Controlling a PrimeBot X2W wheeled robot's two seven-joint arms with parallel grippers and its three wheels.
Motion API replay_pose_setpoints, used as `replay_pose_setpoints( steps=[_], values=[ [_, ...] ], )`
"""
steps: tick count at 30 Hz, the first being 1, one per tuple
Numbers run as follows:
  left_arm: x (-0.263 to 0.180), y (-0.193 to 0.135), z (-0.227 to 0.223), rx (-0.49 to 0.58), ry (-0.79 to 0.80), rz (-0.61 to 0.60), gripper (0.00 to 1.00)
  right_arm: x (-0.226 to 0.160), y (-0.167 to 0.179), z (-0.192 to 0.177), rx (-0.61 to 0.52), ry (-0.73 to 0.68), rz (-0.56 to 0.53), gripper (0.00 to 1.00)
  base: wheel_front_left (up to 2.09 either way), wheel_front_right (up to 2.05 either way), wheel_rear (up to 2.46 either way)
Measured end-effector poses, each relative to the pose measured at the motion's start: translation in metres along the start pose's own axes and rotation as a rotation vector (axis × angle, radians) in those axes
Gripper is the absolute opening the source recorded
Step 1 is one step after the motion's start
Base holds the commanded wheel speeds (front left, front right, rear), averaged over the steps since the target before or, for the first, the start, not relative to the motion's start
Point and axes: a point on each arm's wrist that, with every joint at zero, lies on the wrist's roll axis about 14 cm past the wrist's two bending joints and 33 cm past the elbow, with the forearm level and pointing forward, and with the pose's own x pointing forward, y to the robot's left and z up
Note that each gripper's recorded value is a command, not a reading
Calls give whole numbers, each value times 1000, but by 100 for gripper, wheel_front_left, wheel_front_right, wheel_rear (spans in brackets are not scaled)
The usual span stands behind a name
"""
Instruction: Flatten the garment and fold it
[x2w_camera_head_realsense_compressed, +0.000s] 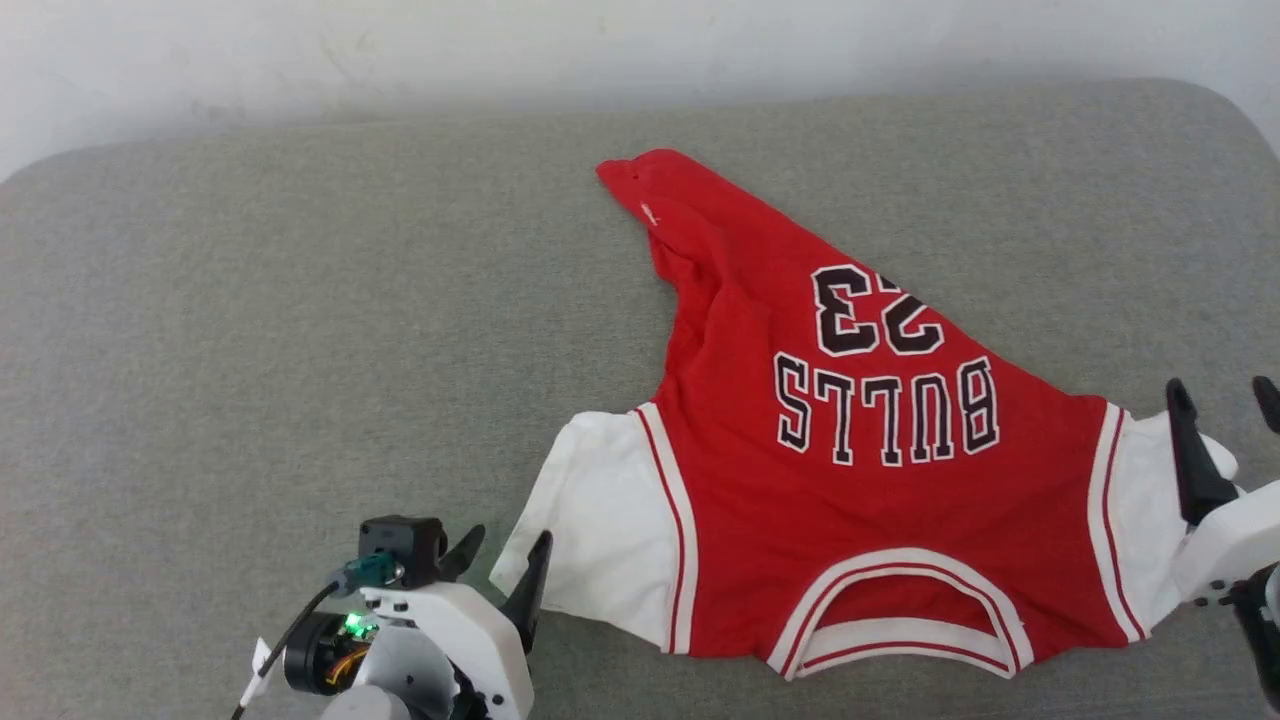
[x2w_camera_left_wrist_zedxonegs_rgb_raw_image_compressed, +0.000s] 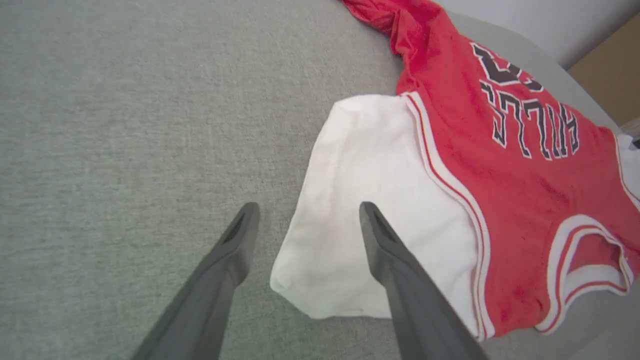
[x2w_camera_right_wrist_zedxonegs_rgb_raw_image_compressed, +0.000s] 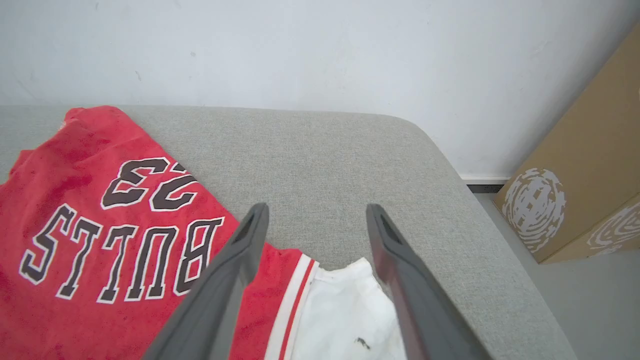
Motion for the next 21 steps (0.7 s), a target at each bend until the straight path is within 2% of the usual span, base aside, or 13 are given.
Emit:
replay_pose_setpoints(
  steps=[3, 8, 15, 16, 17, 21],
  values=[
    [0, -5, -6, 38, 80, -22, 100, -9, 7, 6, 9, -32, 0, 100, 0, 0, 0],
    [1, 9, -27, 135, 238, 26, 100, -19, 20, 1, 76, -36, -5, 100, 0, 0, 0],
    [9, 9, -41, 139, 332, 17, 100, -22, 17, -5, 87, -22, -28, 100, 0, 0, 0],
    [10, 8, -43, 135, 347, 9, 53, -22, 16, -7, 87, -16, -31, 100, 0, 0, 0],
    [10, 7, -45, 130, 364, 1, 0, -22, 15, -9, 85, -11, -35, 100, 0, 0, 0],
    [13, 5, -47, 129, 399, -29, 0, -23, 11, -12, 72, 1, -49, 100, 0, 0, 0]
  ],
)
